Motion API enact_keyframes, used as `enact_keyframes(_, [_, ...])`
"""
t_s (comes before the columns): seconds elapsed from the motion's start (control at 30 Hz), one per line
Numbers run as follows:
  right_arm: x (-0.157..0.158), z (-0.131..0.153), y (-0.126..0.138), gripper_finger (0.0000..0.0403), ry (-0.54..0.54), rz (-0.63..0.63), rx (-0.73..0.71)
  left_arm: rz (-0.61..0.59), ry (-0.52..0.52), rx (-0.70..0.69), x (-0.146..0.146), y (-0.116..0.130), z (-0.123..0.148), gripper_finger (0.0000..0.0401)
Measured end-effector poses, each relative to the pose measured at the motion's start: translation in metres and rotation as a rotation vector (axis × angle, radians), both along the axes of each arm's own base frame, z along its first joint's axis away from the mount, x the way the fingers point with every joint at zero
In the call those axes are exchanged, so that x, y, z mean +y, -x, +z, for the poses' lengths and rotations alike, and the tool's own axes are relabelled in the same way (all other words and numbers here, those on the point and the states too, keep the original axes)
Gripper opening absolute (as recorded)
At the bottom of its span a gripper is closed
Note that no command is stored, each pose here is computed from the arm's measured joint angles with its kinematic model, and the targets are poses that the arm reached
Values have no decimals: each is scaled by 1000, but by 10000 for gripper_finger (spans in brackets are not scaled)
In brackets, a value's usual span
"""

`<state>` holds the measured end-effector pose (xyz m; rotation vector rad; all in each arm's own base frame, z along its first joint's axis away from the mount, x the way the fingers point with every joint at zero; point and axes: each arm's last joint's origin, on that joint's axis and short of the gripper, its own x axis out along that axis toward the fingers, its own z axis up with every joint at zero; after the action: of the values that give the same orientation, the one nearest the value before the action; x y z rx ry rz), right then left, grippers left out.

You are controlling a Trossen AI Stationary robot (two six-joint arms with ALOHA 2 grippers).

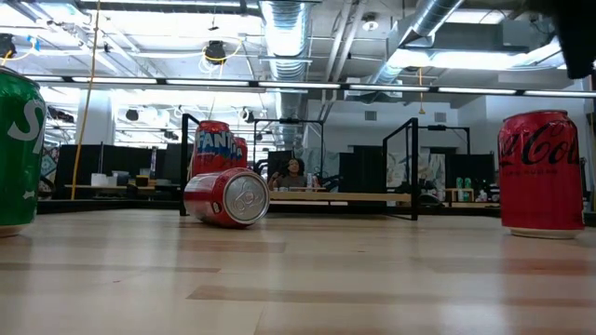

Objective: Place canned beverage on shelf
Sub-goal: Put the red black soda can on the shelf

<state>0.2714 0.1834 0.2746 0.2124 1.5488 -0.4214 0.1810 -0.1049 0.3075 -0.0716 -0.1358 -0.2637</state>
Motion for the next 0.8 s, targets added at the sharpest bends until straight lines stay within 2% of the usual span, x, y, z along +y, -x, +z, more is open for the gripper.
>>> enact_keyframes(0.13, [-20, 1, -5, 384, 88, 52, 36, -4, 15, 23, 0, 0, -2, 355])
enact_keyframes(0.27, [-30, 11, -4, 384, 173, 146, -16, -6, 23, 35, 0, 0, -3, 355])
enact_keyframes(0.37, [-39, 28, 3, 384, 201, 158, -88, -7, 22, 27, 0, 0, -2, 355])
enact_keyframes(0.57, [-68, 58, 35, 384, 255, 41, -271, -9, 1, 20, 0, 0, -2, 355])
enact_keyframes(0.67, [-83, 59, 49, 384, 223, -55, -327, -9, -1, 20, 0, 0, -2, 355])
enact_keyframes(0.8, [-94, 52, 59, 384, 216, -81, -336, -8, -6, 18, 0, 0, -2, 355])
